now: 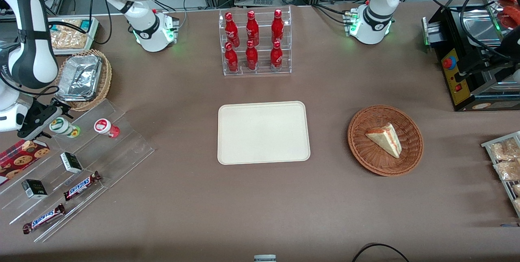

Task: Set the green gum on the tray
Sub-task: 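Close the right gripper on the green gum jar and lift it, then carry the green gum jar over to the cream tray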

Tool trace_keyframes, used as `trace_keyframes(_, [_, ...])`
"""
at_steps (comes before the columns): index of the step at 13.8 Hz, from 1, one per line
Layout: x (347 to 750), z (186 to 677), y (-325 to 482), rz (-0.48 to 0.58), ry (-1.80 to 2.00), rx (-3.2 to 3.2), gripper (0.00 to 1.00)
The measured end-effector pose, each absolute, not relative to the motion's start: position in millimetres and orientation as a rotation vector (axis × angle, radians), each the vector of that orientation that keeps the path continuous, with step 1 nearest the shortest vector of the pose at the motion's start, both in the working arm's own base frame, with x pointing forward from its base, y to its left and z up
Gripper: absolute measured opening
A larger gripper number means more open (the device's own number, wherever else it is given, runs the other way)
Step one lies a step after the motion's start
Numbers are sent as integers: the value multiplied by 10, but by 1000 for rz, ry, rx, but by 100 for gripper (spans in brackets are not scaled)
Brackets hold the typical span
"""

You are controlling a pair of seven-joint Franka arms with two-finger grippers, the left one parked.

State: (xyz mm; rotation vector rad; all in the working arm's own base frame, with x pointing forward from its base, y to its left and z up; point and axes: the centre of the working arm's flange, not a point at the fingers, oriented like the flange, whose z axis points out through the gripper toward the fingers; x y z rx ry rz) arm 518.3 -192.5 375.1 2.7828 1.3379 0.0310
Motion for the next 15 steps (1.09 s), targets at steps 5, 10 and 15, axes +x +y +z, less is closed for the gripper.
trace_keyframes(5, [5186,3743,-1926,30,1345,2780,59])
trace_keyframes(10, [5254,4100,-1797,-4,1369,2803,58])
trace_keyframes(15, [5471,4539,-958,-103,1256,2904,58])
